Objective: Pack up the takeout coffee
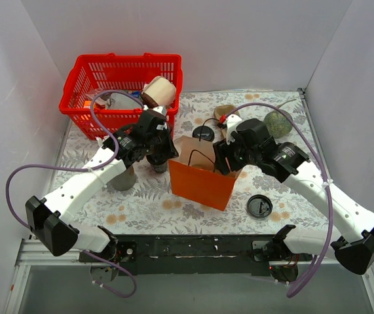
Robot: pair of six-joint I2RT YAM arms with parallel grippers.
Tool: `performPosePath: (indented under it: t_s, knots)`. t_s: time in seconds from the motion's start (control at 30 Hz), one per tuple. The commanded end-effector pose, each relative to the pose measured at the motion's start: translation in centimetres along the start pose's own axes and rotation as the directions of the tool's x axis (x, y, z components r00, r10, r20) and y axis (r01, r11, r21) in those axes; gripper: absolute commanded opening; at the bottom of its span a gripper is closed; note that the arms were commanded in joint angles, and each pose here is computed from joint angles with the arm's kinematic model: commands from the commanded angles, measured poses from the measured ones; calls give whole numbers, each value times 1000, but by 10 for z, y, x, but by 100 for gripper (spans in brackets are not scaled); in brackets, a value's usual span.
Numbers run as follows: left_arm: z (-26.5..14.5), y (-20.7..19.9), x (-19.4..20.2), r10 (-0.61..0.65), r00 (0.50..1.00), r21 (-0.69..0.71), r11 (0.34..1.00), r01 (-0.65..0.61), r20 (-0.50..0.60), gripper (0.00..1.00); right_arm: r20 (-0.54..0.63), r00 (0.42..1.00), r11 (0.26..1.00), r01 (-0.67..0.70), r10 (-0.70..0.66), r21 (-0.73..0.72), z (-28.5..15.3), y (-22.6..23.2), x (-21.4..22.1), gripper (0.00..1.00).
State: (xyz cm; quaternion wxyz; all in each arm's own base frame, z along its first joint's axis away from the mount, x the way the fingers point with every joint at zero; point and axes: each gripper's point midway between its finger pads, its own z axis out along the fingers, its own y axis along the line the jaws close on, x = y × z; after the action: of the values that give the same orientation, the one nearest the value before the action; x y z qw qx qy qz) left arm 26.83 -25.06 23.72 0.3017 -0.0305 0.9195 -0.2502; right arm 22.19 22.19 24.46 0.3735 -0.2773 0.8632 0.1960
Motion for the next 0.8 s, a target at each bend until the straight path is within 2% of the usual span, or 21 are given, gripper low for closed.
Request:
performPosePath:
  t_s: [0.0,0.2,0.37,0.53,0.77]
  knots:
    - [-19,-9,-19,-24,997,28,999,21,78,0,-18,999,997,49,-50,-56,9,8,6,67]
    - [-27,-20,-29,-6,993,75,997,-3,120,0,128,972,967,216,-199,-138,-2,32,-16,67]
    - [-34,-28,-39,15,986,108,994,-33,163,0,225,946,940,280,-234,-196,-16,47,-33,67]
    - [-36,-34,-41,19,987,125,991,-40,162,0,210,925,899,363,-316,-246,-13,65,-29,63]
    - [-33,-31,-40,-2,989,104,994,-14,151,0,155,910,914,399,-385,-72,1,57,-44,57]
